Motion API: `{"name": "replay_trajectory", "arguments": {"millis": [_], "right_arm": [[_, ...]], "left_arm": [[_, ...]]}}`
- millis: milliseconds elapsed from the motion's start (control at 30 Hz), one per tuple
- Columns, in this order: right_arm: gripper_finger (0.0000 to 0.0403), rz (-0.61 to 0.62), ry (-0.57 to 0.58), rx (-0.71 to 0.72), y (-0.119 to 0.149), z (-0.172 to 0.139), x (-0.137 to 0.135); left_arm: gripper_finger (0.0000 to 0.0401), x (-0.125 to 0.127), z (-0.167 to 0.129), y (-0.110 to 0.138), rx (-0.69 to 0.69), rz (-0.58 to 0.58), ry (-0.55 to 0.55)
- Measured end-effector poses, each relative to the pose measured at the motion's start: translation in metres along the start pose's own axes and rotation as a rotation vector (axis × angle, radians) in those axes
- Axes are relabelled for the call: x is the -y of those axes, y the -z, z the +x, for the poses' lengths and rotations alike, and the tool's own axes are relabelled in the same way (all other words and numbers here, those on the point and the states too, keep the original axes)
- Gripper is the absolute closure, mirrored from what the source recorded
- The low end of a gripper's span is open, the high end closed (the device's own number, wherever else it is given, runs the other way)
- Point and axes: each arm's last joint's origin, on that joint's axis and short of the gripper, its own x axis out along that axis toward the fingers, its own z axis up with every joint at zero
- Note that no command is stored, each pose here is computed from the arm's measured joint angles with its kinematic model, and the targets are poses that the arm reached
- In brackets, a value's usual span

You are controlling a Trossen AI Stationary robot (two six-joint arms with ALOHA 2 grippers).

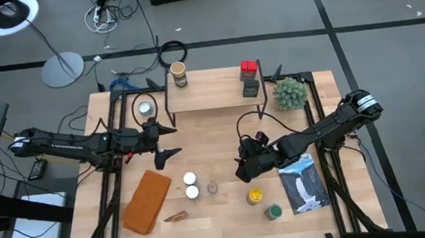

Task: Shelf spices
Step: Put the white seasoning bottle on the shelf

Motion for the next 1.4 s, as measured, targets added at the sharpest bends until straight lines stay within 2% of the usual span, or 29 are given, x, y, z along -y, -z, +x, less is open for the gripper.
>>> {"name": "replay_trajectory", "arguments": {"millis": [267, 467, 833, 967, 1233, 1400], "right_arm": [[0.0173, 0.014, -0.013, 0.015, -0.002, 0.000, -0.001], [0.0173, 0.035, -0.018, 0.019, -0.002, 0.000, -0.002], [0.0173, 0.036, -0.017, 0.019, -0.002, 0.000, -0.002], [0.0173, 0.035, -0.017, 0.018, -0.002, 0.000, -0.002], [0.0173, 0.036, -0.017, 0.018, -0.002, 0.000, -0.002], [0.0173, 0.033, -0.028, 0.008, -0.001, 0.000, -0.003]], "left_arm": [[0.0018, 0.000, 0.000, 0.002, -0.025, -0.016, 0.009], [0.0018, 0.003, 0.000, 0.006, -0.086, -0.013, 0.131], [0.0018, 0.009, -0.006, 0.026, -0.310, -0.040, 0.219], [0.0018, 0.016, -0.007, 0.031, -0.339, -0.038, 0.220], [0.0018, 0.030, 0.001, 0.043, -0.379, 0.039, 0.144], [0.0018, 0.040, 0.013, 0.051, -0.409, 0.014, 0.146]]}}
